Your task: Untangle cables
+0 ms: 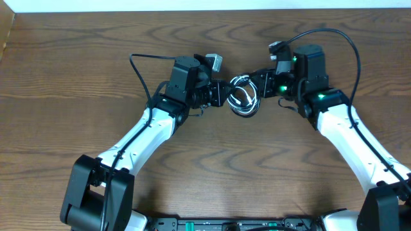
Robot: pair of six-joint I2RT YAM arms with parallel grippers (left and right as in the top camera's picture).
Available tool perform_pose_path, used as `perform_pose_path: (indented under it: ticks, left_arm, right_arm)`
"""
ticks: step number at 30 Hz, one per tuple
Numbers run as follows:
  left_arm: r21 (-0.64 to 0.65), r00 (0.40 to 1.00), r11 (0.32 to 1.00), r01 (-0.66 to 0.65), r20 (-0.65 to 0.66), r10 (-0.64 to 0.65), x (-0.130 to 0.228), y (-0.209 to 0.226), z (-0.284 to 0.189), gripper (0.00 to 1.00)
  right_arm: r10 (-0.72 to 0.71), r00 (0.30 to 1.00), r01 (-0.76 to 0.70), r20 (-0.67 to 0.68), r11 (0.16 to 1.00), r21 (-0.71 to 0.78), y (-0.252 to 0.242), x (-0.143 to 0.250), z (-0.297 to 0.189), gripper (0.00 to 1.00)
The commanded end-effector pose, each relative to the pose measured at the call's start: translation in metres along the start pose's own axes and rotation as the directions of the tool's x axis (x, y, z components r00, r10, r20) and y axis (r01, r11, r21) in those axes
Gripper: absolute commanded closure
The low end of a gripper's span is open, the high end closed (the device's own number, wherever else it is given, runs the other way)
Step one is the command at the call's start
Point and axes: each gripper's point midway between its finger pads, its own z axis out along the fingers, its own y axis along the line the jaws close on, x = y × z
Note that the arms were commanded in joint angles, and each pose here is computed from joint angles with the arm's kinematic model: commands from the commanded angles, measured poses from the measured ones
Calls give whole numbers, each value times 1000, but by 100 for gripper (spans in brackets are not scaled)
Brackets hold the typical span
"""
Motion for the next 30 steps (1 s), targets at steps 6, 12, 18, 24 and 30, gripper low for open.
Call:
perform_pose_path:
  ticks: [6, 12, 18, 24, 30]
  left_arm:
    - [49, 982, 986, 160, 95, -164, -29, -19, -11, 93]
    - [139, 889, 894, 426, 116, -442, -46, -29, -14, 93]
    - [136, 827, 838, 528, 144, -544, -53, -18, -18, 92]
    - [121, 741, 773, 622, 226, -632, -67, 5, -26, 93]
    - [136, 643, 689, 712, 268, -718, -73, 17, -30, 92]
  right_arm:
    - [-25, 999, 27, -28, 998, 52, 14, 12, 9, 98]
    - [-38, 998, 44, -50, 993, 113, 10, 22, 21, 98]
    - [-56, 998, 54, 27, 996, 65, 15, -1, 15, 88]
    - [-21, 986, 19, 164, 1000, 12, 25, -41, -28, 60]
    - [156, 977, -175, 149, 976, 131, -18, -31, -35, 47]
